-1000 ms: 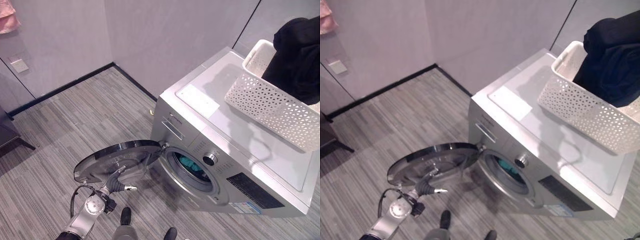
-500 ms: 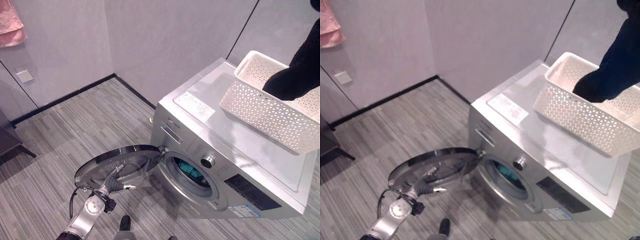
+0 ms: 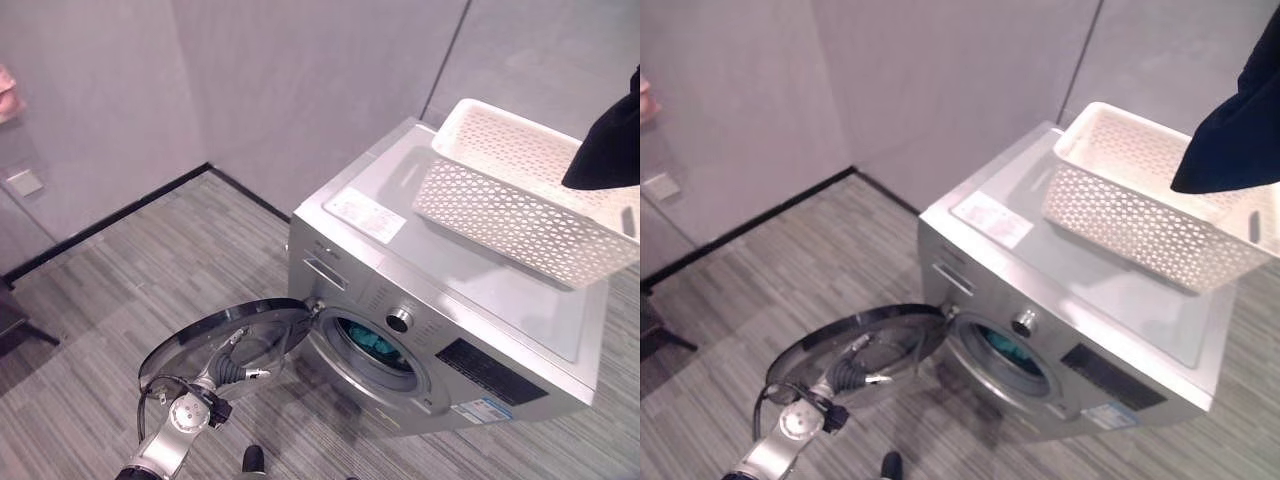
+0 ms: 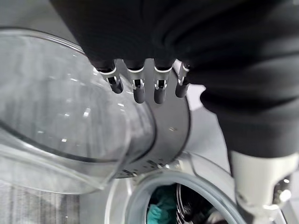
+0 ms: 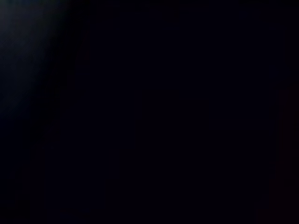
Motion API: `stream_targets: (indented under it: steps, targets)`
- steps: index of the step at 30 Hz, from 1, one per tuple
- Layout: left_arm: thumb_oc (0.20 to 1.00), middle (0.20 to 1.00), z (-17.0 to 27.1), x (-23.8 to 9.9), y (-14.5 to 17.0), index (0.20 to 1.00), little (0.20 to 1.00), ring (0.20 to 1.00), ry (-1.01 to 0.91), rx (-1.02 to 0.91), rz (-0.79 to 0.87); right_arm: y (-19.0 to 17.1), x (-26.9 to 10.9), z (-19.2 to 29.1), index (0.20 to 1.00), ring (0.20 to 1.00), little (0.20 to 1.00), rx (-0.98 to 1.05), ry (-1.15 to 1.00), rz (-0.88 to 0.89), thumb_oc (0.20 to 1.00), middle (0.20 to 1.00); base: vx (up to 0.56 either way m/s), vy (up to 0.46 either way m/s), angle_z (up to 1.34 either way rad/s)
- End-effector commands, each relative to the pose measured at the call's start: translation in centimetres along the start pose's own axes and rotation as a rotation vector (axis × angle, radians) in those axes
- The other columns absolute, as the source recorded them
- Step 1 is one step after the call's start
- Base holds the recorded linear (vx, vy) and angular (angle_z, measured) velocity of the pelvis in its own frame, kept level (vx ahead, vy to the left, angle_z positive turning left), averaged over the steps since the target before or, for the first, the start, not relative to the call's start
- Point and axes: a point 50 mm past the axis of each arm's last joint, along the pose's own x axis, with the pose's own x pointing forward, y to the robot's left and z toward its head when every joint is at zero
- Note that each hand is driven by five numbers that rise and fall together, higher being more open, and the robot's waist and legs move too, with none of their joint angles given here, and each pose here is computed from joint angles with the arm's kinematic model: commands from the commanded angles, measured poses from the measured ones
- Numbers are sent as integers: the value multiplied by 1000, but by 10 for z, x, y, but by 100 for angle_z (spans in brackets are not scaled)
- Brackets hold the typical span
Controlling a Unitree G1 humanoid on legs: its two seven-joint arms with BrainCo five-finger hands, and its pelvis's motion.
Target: Grab the laundry basket,head to the washer,open it,put in the laundry and shut it.
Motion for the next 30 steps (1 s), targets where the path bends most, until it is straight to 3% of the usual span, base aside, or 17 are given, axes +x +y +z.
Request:
stream_targets:
  steps: [1, 6, 10, 15, 23, 26, 30]
  targets:
    - [1000, 1000, 16, 3, 9, 1000, 1000, 1000, -97, 9, 68, -44, 14, 13, 200, 200, 200, -106, -117, -145, 200, 200, -33, 21, -1]
    - [1000, 1000, 15, 2, 1, 1000, 1000, 1000, -87, -38, 84, -36, -1, 12, 200, 200, 200, -116, -156, -128, 200, 200, -18, 6, -10]
    - [1000, 1000, 4, -2, 0, 1000, 1000, 1000, -39, -67, 115, -22, -45, -15, 200, 200, 200, -122, -107, -55, 200, 200, -32, 12, -5]
    - [1000, 1000, -2, -4, 1, 1000, 1000, 1000, -19, -21, 95, -53, -96, -70, 200, 200, 200, -257, 63, -3, 200, 200, -19, 7, -11]
    - [1000, 1000, -3, -3, 2, 1000, 1000, 1000, -20, -24, 101, -82, -146, -113, 200, 200, 200, -414, 234, 122, 200, 200, -28, 14, -37]
    - [1000, 1000, 0, -2, 2, 1000, 1000, 1000, -30, -19, 102, -77, -185, -126, 200, 200, 200, -431, 313, 246, 200, 200, -12, 1, -26]
    - [1000, 1000, 6, 1, -4, 1000, 1000, 1000, -60, 35, 44, -31, -275, -126, 200, 200, 200, -282, 491, 483, 200, 200, -18, -18, -36]
